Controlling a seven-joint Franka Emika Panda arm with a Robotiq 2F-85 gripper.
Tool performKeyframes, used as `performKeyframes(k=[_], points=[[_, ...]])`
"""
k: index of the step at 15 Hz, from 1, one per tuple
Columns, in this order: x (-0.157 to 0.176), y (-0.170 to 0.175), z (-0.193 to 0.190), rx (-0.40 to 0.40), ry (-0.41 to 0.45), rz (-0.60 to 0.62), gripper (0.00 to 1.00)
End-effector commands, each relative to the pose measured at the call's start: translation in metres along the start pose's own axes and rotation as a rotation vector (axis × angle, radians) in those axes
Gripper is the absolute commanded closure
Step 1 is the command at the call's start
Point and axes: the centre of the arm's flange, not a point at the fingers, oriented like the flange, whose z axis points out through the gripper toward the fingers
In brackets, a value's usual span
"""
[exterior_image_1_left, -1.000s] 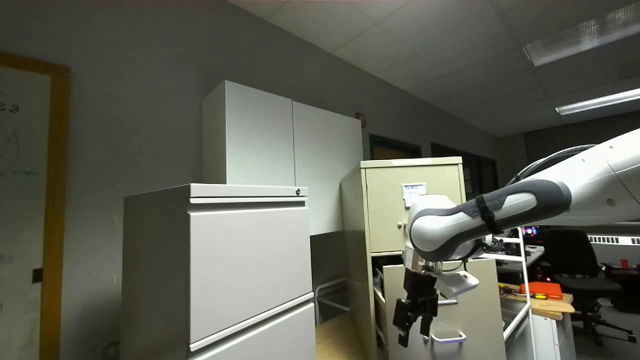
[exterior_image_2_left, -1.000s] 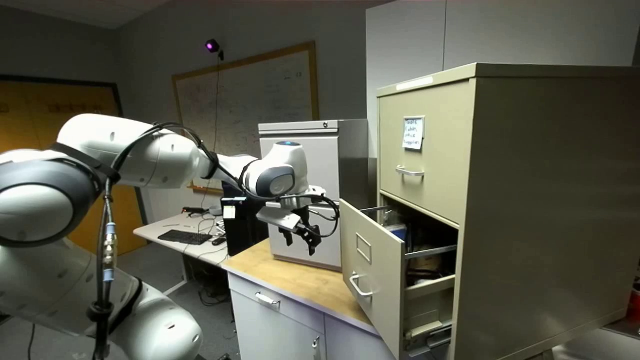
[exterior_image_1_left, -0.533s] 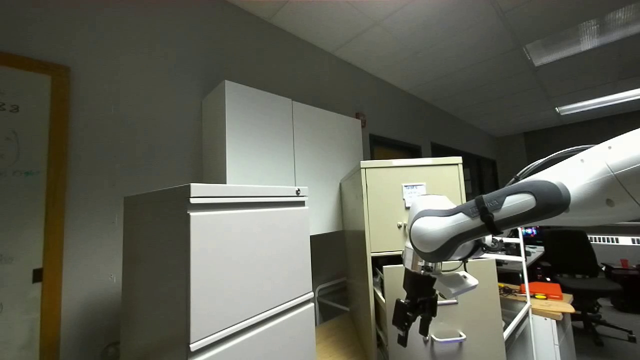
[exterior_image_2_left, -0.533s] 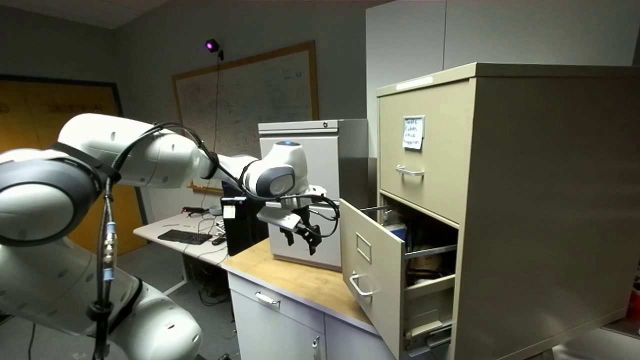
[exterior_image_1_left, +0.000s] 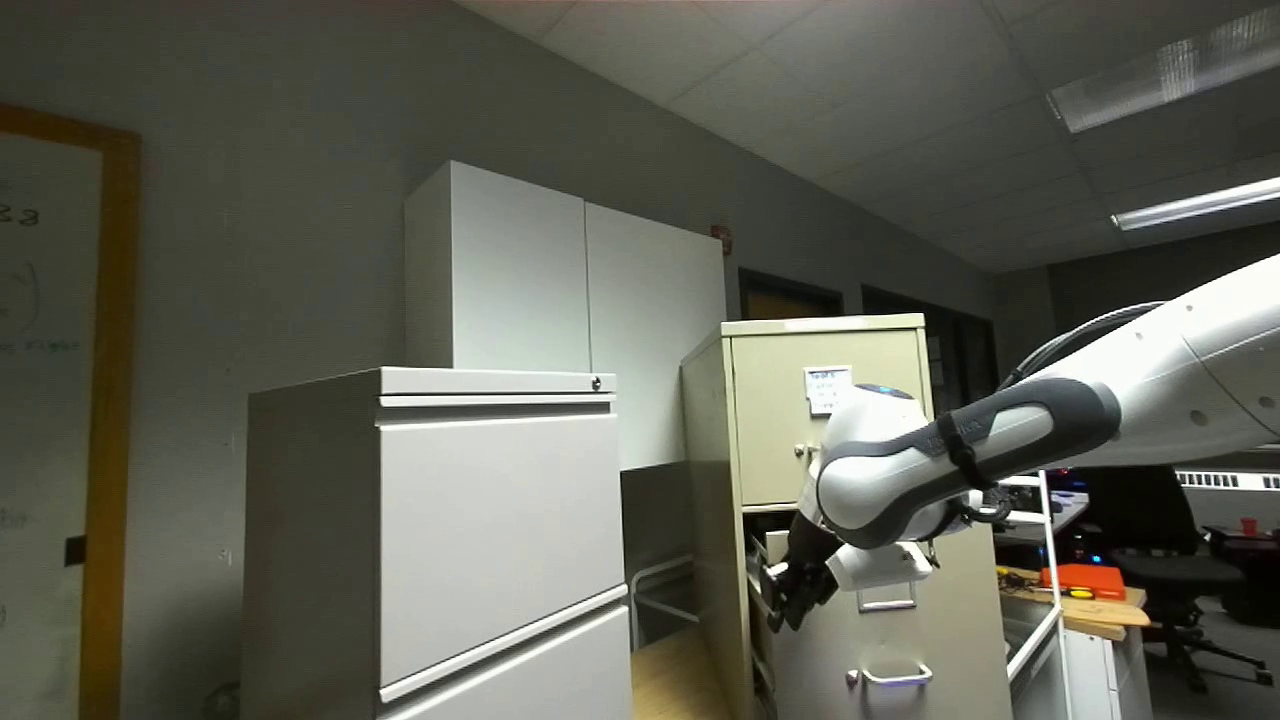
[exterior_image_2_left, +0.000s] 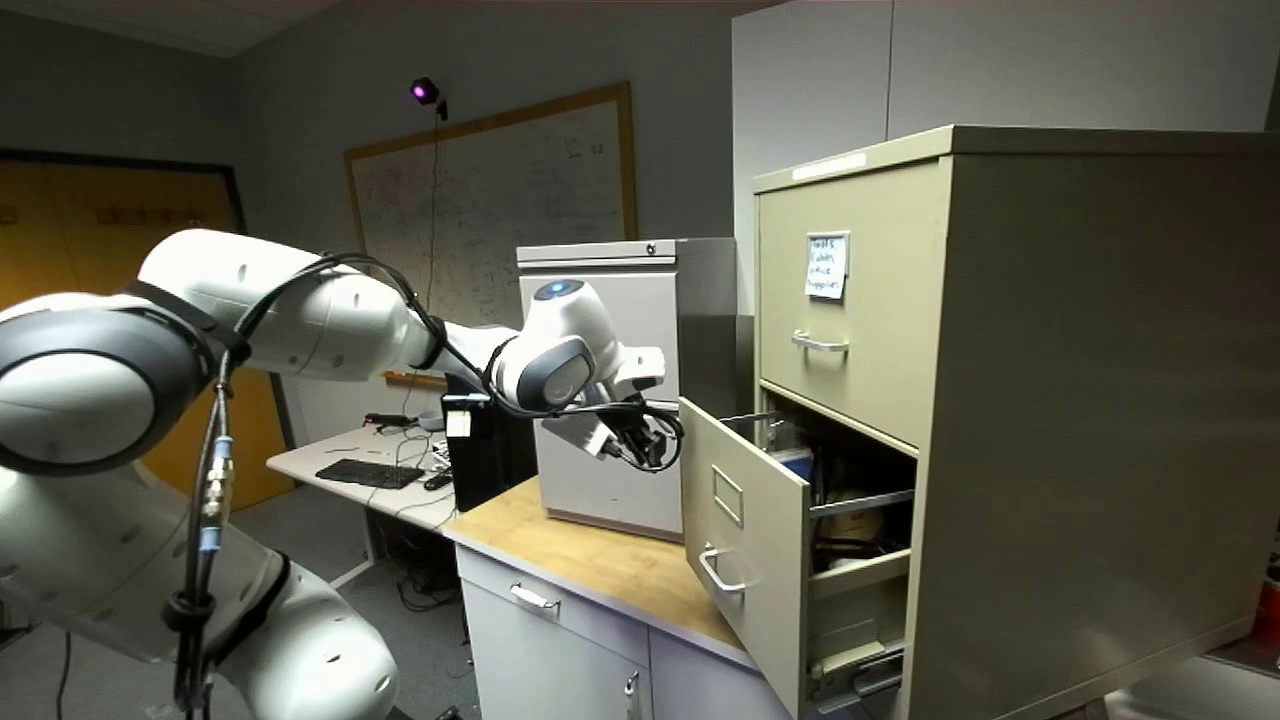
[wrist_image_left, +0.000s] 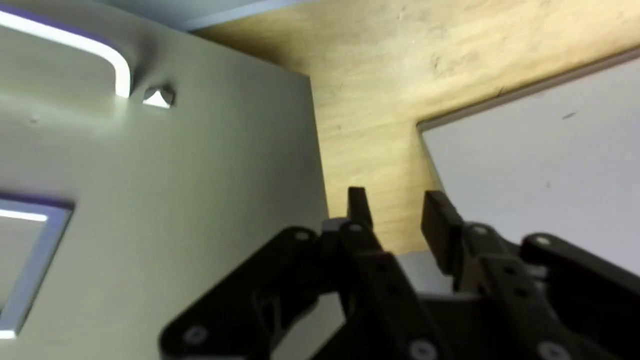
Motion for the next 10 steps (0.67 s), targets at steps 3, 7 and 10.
performKeyframes(k=[3,7,10], points=[[0.017,0.037,0.003,-0.123,0.168,0.204,1.00],[0.017,0.056,0.008,-0.176,0.179,0.327,1.00],[0.029,0.059,0.013,-0.169,0.254,0.432,1.00]])
